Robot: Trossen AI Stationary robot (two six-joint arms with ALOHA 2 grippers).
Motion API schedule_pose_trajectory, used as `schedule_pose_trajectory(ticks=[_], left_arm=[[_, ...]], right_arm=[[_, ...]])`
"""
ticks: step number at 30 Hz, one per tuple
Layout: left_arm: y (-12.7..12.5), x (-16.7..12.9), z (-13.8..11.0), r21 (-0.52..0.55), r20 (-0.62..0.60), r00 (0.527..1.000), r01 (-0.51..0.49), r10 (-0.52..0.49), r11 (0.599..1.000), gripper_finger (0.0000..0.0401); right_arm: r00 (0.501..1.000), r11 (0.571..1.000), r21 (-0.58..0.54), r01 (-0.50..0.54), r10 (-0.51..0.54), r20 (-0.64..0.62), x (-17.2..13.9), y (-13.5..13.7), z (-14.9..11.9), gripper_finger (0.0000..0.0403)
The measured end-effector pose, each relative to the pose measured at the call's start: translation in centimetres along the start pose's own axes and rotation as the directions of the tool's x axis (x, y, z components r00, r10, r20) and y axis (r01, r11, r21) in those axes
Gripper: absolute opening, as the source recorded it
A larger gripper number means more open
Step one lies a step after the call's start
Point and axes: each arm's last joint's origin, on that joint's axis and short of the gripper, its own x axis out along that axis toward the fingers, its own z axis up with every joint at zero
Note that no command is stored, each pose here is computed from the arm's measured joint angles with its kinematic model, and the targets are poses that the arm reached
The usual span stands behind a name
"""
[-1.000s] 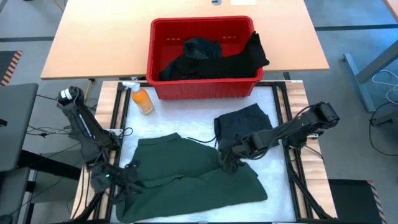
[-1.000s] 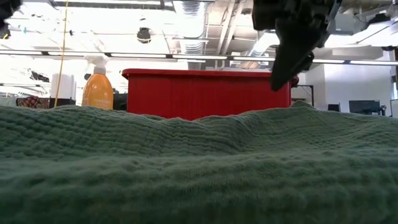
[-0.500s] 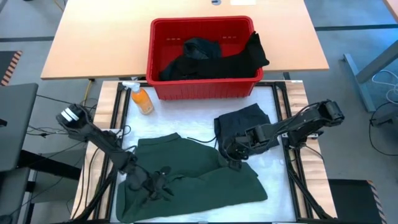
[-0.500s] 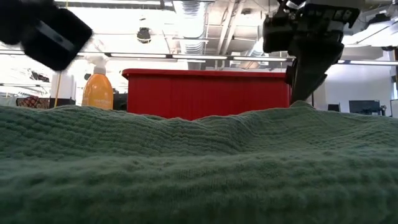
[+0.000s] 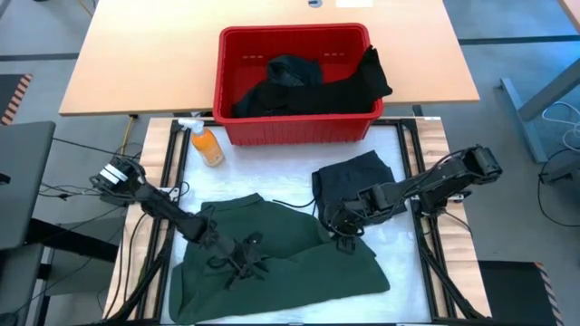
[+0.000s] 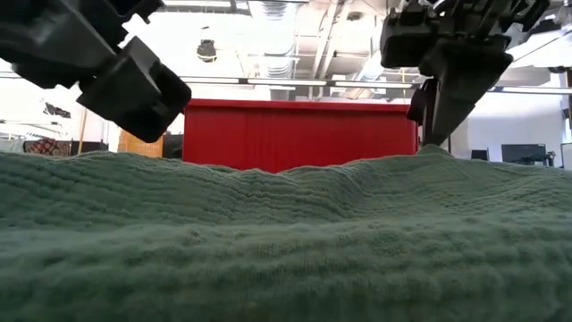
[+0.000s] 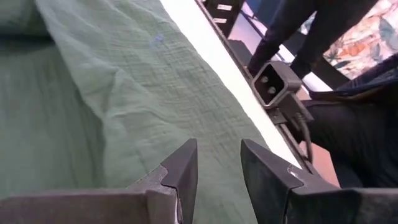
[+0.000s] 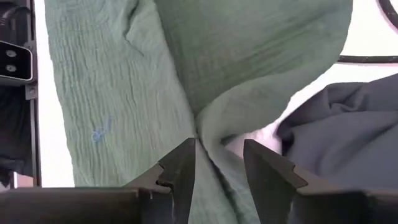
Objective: Fold laundry
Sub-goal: Fold the dark green shirt
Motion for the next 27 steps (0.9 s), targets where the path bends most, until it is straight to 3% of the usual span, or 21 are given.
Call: schedule_pose_trajectory(ticks=[14,18,22,27], left_arm=[[1.1,0.0,0.4,-0.006,0.014,0.999,-0.036,0.036,0.999,0.011],[1.1,0.0,0.4,-0.006,0.016,0.999,-0.036,0.036,0.999,0.011],[1.0,0.0,0.4,-0.003,0.024,0.999,-0.037,0.037,0.999,0.011],[0.1,0.0,0.3,0.004,0.039,0.999,-0.037,0.037,0.999,0.011]], right_arm=[[0.999,0.996,-0.086,0.007,-0.011,-0.052,2.4,-0.2,-0.1,0.0131],[0.999,0.991,-0.133,0.001,-0.007,-0.042,1.9,-0.1,-0.1,0.0087],[0.999,0.993,-0.119,0.01,-0.016,-0.046,1.3,-0.4,-0.1,0.0019],[0.979,0.995,0.021,0.093,-0.087,-0.182,1.0,-1.3,-1.3,0.0027]])
